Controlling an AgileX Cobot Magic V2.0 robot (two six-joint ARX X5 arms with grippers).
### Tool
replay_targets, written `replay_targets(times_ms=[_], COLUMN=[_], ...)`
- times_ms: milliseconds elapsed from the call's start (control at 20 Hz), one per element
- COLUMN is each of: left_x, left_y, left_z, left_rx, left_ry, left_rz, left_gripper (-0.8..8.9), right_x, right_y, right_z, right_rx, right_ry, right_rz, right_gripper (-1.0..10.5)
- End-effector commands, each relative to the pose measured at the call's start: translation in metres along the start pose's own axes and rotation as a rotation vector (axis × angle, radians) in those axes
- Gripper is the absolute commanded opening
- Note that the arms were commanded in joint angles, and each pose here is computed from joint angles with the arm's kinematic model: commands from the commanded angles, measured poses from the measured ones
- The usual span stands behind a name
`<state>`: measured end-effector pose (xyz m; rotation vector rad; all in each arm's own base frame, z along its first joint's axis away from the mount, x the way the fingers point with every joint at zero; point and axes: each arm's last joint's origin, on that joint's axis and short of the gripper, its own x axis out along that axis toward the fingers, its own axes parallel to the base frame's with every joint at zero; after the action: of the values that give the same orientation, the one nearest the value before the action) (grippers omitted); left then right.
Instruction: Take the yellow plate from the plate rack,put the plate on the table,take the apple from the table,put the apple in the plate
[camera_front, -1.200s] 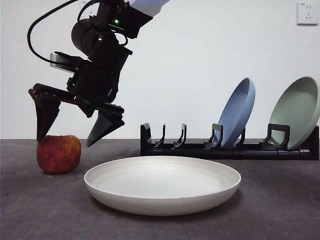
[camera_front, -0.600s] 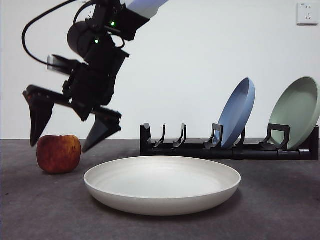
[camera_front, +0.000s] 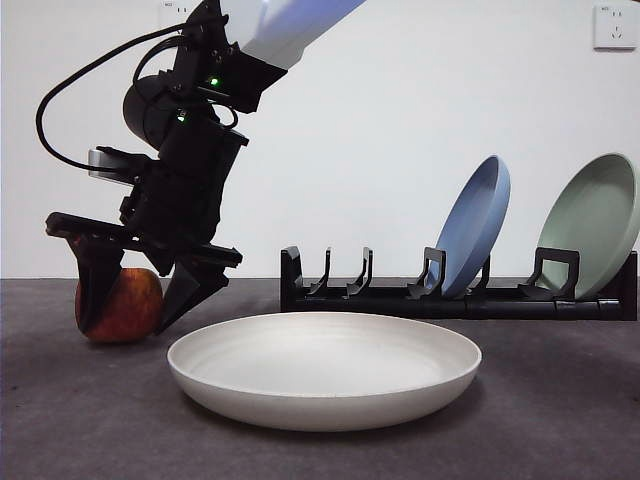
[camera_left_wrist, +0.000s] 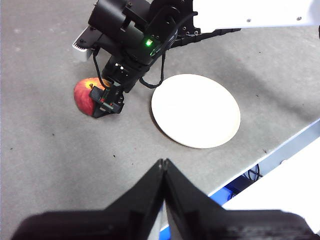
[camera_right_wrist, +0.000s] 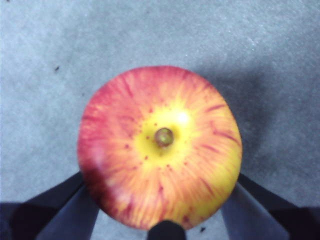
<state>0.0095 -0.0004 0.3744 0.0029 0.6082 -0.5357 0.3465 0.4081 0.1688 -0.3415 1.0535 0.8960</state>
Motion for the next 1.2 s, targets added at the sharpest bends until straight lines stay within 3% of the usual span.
replay_targets(times_ms=[50,350,650,900,1200], left_x=[0.001,0.001,0.001,0.001,0.001], left_y=[0.000,0.000,-0.001,-0.002,-0.002], left_z=[0.000,0.000,-0.001,-0.001,-0.001], left_rx=[0.007,0.022,0.050,0.075,0.093], left_ry=[-0.004,-0.004,0.005,0.014,0.013], left_rz=[0.001,0.000,-0.026,-0.054,-0.054], left_gripper=[-0.07,-0.07,-0.07,-0.07,-0.07], right_x=[-0.002,-0.051,-0.150,-0.201,-0.221], right_y=[0.004,0.012,0.026,0.033,0.034], right_z=[0.001,0.013,0.017,-0.001,-0.017], right_rx=[0.004,-0.023,-0.099,-0.136,-0.146], right_ry=[-0.006,-0.062,-0.111,-0.016,0.088], right_rz=[0.007,-0.004,-0.056,-0.082,-0.098], right_gripper=[-0.1,-0.1,-0.1,-0.1,-0.1])
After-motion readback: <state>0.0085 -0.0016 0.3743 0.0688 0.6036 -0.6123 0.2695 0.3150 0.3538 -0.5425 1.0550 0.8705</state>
